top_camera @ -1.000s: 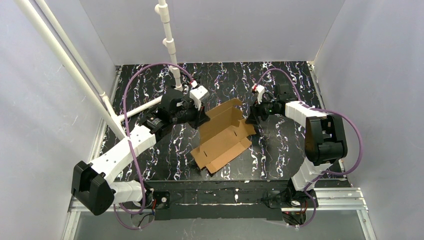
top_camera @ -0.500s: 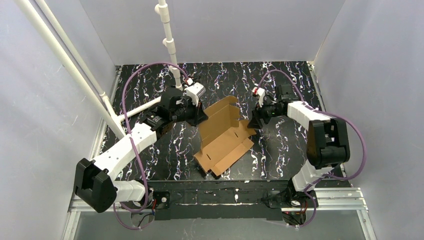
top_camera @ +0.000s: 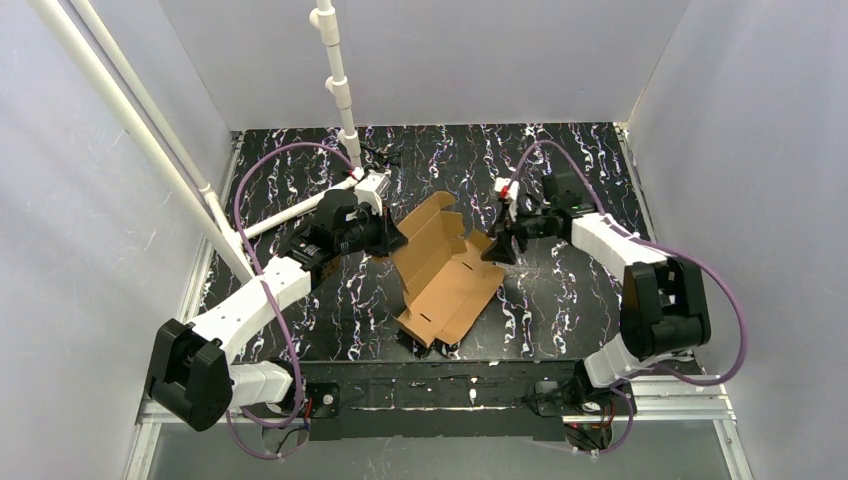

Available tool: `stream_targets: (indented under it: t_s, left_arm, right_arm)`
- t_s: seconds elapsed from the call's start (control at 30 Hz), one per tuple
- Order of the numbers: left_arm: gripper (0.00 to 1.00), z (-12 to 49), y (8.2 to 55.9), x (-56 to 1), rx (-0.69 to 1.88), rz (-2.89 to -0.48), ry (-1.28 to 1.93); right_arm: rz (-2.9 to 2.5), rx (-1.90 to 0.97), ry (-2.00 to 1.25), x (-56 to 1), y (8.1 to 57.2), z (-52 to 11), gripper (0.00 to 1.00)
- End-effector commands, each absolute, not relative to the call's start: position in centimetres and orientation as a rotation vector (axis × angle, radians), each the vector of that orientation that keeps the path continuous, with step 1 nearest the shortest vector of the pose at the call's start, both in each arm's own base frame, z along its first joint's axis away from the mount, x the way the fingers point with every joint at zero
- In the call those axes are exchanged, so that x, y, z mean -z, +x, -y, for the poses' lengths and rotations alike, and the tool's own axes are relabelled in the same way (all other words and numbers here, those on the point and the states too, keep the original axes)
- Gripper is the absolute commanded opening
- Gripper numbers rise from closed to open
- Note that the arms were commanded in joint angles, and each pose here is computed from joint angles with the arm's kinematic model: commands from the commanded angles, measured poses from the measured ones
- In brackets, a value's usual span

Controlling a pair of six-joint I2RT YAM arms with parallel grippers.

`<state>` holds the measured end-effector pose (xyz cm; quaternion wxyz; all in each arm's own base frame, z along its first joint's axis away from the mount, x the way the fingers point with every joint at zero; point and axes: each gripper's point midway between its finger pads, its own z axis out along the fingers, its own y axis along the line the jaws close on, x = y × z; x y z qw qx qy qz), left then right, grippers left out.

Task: Fold the paper box

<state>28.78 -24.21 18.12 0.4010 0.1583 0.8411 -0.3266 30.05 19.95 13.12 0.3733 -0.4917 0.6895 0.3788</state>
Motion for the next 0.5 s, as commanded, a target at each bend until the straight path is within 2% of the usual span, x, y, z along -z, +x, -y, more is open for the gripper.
stream_targets:
  t_s: [0.0,0.07,0.3,0.37,0.47]
  left_arm:
    - [0.00,25.1,28.6,-19.7,0.914,-2.077,0.378]
    - [0.00,25.1,28.5,-19.5,0.913,-2.084,0.383]
    - [0.00,25.3,28.4,-19.4,0.931,-2.097,0.379]
    - [0.00,25.3,28.3,-19.4,0.931,-2.099,0.373]
    - [0.00,25.2,28.3,-19.0,0.932,-2.103,0.362]
  right_arm:
    - [-1.766,-0.905,-1.218,-13.5,32.7,-21.9,0.70]
    - [-1.803,-0.889,-1.156,-13.4,33.7,-22.0,0.61]
    - [-1.916,-0.701,-1.007,-11.8,36.3,-22.4,0.22]
    - [-1.953,-0.643,-0.954,-11.4,37.0,-21.7,0.16]
    - [-1.975,-0.656,-0.941,-10.4,36.7,-21.8,0.13]
